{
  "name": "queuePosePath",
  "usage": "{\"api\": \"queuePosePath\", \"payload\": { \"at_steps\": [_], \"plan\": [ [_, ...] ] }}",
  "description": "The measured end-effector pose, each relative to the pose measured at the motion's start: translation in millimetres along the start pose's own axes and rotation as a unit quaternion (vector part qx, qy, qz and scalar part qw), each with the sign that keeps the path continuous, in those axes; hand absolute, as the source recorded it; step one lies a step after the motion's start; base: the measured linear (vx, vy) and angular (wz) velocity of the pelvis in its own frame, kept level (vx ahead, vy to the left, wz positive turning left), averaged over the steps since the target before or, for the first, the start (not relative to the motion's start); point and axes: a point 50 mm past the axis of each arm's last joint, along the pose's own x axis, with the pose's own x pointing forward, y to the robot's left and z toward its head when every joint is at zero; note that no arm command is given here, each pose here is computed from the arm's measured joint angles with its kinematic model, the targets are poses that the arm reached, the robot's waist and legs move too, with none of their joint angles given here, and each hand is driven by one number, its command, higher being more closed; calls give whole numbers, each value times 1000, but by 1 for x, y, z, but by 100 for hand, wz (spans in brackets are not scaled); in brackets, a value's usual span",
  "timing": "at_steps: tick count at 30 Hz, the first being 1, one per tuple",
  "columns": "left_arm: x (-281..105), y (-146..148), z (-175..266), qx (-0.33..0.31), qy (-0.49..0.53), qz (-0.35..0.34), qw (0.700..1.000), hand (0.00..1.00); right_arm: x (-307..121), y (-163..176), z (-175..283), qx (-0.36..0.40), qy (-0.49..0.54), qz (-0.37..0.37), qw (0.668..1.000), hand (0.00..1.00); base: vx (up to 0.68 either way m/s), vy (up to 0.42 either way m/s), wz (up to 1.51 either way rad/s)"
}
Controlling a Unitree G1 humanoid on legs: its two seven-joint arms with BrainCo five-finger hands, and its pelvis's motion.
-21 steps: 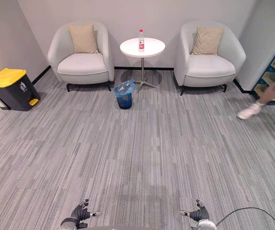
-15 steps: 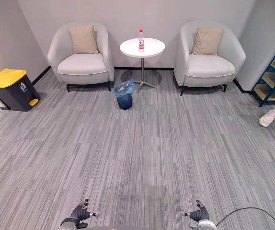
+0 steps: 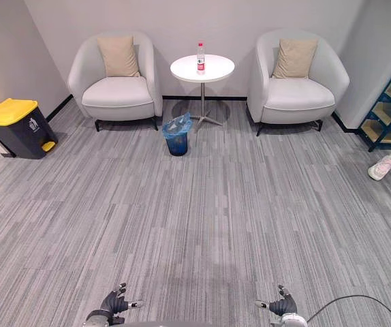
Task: Gather rubbish on tea table into small bin, then transfer packed bag to large trash can.
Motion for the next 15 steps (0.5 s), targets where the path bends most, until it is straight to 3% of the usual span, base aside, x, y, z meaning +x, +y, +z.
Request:
{"api": "queuePosePath", "payload": {
  "at_steps": [15],
  "plan": [
    [0, 0, 0, 1, -1, 1, 1000, 0, -2, 13, -1, 7, 3, 5, 1000, 0, -10, -14, -2]
  ]
}}
